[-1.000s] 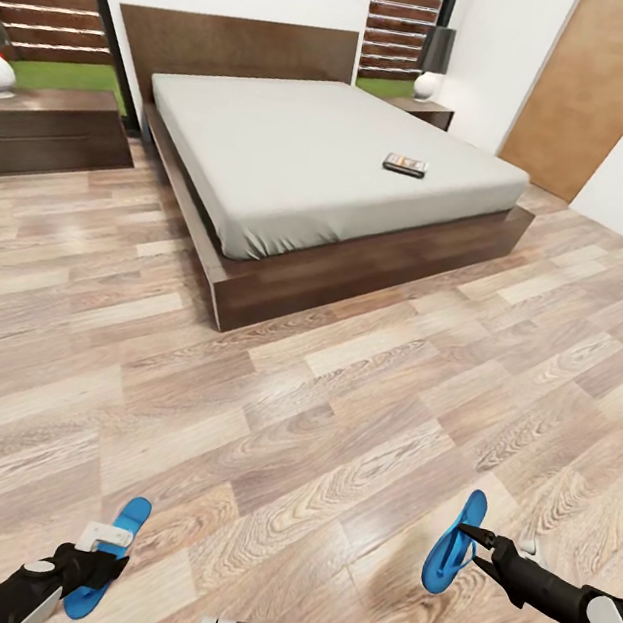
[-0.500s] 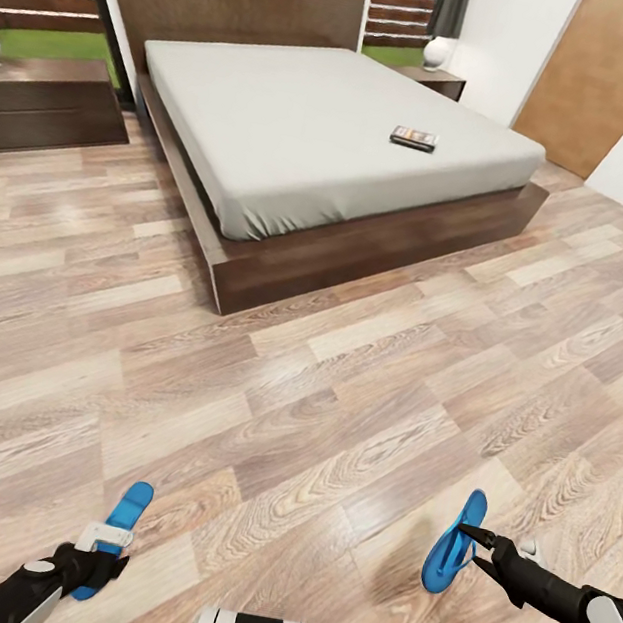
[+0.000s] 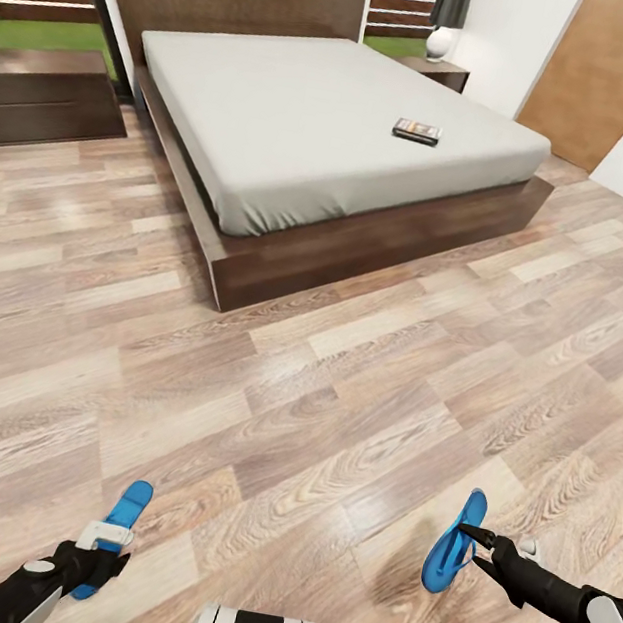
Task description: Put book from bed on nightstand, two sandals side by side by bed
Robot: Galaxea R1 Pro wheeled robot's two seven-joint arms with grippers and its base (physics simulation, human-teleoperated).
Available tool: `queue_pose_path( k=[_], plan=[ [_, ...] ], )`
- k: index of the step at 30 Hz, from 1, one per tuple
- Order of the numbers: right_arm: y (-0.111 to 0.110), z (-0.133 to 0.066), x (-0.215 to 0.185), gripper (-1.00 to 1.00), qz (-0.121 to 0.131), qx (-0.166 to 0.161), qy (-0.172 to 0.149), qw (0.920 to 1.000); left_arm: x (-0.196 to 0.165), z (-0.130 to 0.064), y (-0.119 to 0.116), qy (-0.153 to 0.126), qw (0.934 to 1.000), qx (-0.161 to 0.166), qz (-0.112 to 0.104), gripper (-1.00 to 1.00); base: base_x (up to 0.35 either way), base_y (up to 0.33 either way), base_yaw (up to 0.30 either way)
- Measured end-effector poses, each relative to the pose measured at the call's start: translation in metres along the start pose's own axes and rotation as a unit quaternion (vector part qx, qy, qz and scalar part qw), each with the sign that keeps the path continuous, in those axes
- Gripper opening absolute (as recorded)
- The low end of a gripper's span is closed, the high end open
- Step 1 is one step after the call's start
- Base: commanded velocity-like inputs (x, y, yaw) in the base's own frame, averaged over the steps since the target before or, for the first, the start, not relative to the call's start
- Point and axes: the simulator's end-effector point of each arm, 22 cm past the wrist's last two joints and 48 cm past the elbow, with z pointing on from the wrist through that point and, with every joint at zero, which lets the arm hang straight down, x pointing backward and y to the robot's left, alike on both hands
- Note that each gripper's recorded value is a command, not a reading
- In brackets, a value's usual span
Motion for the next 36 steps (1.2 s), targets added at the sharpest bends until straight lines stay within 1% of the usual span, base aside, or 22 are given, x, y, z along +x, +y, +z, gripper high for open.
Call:
queue_pose_path(
  k=[8, 16, 31, 36],
  plan=[
    [0.000, 0.000, 0.000, -1.00, 0.000, 0.000, 0.000, 1.0000, -0.005, 0.000, 0.000, -0.010, 0.9999, 0.000, 0.001, 1.00, 0.109, 0.010, 0.000],
    [0.000, 0.000, 0.000, -1.00, 0.000, 0.000, 0.000, 1.0000, -0.005, 0.000, 0.000, -0.012, 0.9999, 0.000, 0.001, 1.00, 0.198, 0.100, 0.000],
    [0.000, 0.000, 0.000, -1.00, 0.000, 0.000, 0.000, 1.0000, -0.006, 0.000, 0.000, -0.014, 0.9999, 0.000, 0.001, 1.00, 0.012, 0.006, 0.000],
    [-0.009, 0.005, 0.004, -1.00, 0.004, 0.008, 0.006, 0.9999, 0.004, 0.005, -0.001, -0.003, 1.0000, 0.001, 0.001, 1.00, 0.000, 0.000, 0.000]
  ],
)
